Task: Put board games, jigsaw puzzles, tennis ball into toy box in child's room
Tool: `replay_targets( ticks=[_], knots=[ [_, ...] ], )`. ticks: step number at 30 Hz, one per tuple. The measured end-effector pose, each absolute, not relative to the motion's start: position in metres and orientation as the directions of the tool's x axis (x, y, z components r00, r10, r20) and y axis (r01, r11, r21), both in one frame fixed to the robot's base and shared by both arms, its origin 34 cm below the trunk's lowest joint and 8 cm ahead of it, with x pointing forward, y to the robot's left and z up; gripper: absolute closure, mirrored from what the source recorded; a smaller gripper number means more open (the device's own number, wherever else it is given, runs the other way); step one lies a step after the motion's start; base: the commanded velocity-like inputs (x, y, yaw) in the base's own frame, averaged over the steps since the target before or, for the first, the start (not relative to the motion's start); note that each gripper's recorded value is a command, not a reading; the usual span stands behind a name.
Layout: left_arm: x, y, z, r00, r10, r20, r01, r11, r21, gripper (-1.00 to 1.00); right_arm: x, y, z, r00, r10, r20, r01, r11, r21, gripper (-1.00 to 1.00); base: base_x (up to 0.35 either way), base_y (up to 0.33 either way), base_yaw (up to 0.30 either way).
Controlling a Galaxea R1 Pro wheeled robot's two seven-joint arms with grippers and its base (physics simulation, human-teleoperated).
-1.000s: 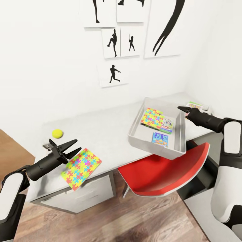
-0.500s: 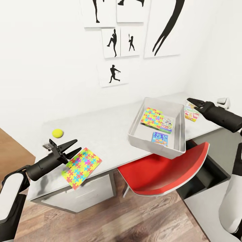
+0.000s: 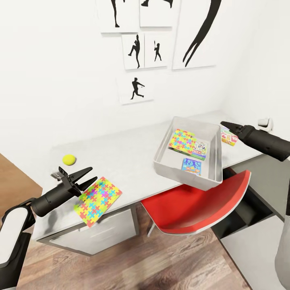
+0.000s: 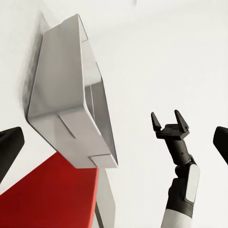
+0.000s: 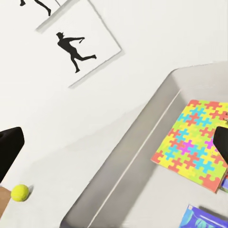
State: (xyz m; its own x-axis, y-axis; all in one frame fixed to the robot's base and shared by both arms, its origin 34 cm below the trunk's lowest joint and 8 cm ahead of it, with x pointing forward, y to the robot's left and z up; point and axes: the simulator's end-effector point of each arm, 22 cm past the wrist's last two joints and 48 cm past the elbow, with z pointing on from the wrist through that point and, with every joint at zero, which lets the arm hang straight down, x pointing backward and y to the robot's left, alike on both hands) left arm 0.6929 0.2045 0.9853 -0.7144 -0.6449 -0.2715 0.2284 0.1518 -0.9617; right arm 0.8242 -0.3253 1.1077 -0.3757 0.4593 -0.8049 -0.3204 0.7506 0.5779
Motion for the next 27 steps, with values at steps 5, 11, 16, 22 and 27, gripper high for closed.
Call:
replay_targets(
  ticks=[5,11,16,22,27],
  knots=[
    [0.693,0.205,0.986,-0.713,-0.646,-0.272,0.229,0.152,-0.962,-1.00,0.821,-0.300,1.096,-0.424,0.402,-0.811,-0.358,0.748,0.558,-1.00,0.000,0.000,0.001],
    [0.693,0.206,0.986,-0.711,-0.648,-0.272,0.228,0.153,-0.961,-1.00,0.815,-0.268,1.078,-0.486,0.317,-0.814,-0.404,0.745,0.531,-1.00,0.000,0.000,0.085],
    [0.693,0.207,0.986,-0.710,-0.649,-0.273,0.229,0.154,-0.961,-1.00,0.807,-0.237,1.058,-0.543,0.243,-0.804,-0.440,0.734,0.518,-1.00,0.000,0.000,0.206],
    [0.693,0.208,0.988,-0.709,-0.650,-0.275,0.232,0.154,-0.960,-1.00,0.797,-0.203,1.037,-0.593,0.163,-0.788,-0.477,0.718,0.507,-1.00,0.000,0.000,0.245],
    [0.693,0.208,0.989,-0.707,-0.650,-0.277,0.233,0.155,-0.960,-1.00,0.790,-0.188,1.027,-0.613,0.125,-0.780,-0.495,0.709,0.502,-1.00,0.000,0.000,0.266]
  ],
)
